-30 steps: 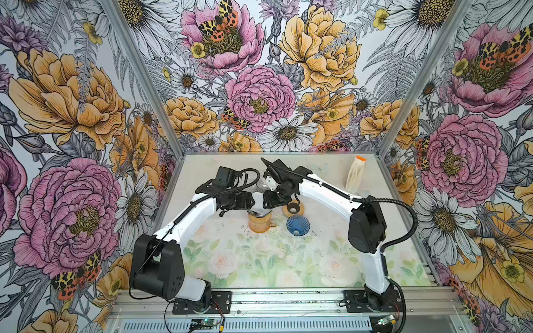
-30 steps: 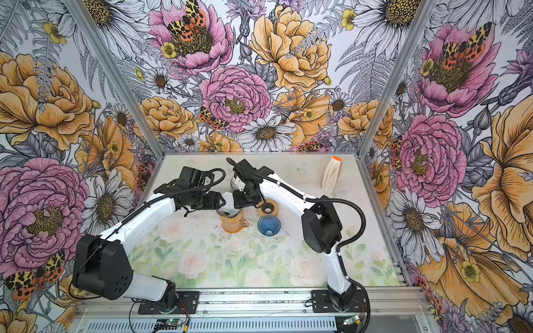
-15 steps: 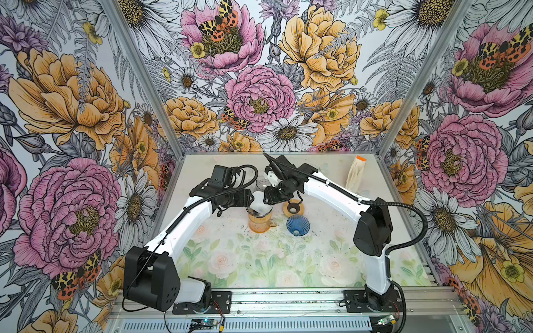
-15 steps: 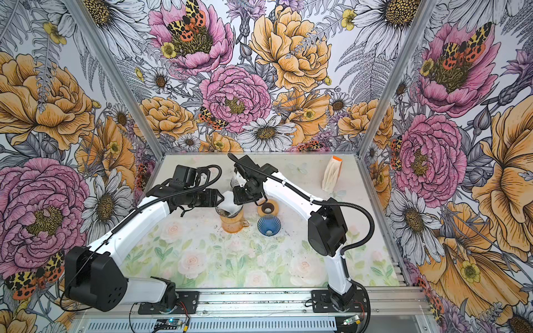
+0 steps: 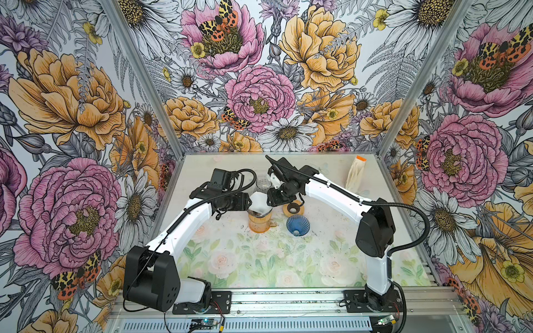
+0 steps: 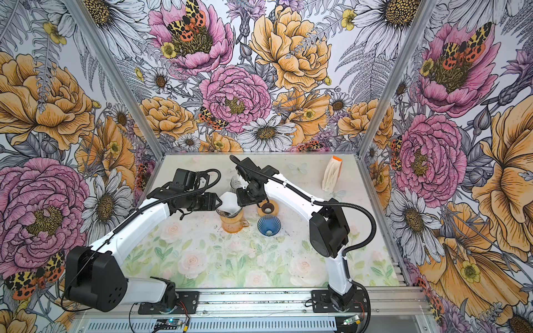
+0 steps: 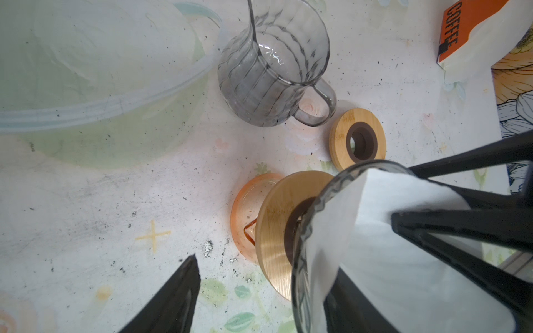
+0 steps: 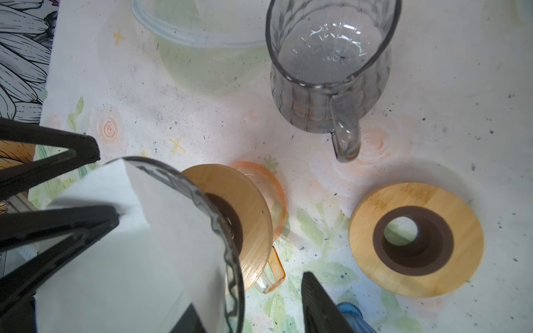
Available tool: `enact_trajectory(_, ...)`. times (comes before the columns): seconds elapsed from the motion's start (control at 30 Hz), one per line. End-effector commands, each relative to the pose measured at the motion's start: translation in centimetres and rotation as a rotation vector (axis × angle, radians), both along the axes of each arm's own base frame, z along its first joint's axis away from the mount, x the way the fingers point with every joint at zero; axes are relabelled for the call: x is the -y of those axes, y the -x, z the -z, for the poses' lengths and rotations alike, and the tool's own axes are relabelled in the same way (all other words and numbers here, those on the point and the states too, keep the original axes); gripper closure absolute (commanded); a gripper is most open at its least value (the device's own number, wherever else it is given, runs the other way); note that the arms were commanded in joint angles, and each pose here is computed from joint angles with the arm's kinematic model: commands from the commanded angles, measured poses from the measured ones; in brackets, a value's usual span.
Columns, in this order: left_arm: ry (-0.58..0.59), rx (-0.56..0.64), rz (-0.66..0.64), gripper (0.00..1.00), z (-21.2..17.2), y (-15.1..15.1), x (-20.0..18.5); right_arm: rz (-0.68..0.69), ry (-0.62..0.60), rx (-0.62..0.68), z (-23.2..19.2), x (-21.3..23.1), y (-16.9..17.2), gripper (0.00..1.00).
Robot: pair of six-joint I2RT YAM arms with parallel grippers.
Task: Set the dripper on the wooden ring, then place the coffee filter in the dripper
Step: 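Press the filter down inside the dripper with the right gripper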
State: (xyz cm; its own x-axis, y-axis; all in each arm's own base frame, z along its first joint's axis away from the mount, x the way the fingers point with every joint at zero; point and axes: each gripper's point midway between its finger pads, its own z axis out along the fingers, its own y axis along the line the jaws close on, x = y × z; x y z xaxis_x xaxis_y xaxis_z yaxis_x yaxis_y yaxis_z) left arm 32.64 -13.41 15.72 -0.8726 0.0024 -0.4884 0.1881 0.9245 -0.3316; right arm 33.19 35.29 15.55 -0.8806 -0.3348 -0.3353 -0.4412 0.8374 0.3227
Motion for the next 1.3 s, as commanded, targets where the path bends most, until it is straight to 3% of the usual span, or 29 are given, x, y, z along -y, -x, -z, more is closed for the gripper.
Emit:
enact_trajectory(0.0,-0.013,0.021,-0.004,0.33,0.0,-0.3,-0.5,0.017,-0.004,0.008,0.1,-0.2,-0.7,0.52)
enact_trajectory(0.63,-0.009,-0.015,-0.005,0.33,1.0,-0.5,-0.4,-0.009,-0.023,-0.032,1.0,-1.2,-0.6,0.52)
enact_trajectory(1.27,0.055,0.125,-0.006,0.28,-4.5,-1.1,0.3,-0.035,-0.102,0.104,-5.0,-1.3,-1.3,0.50)
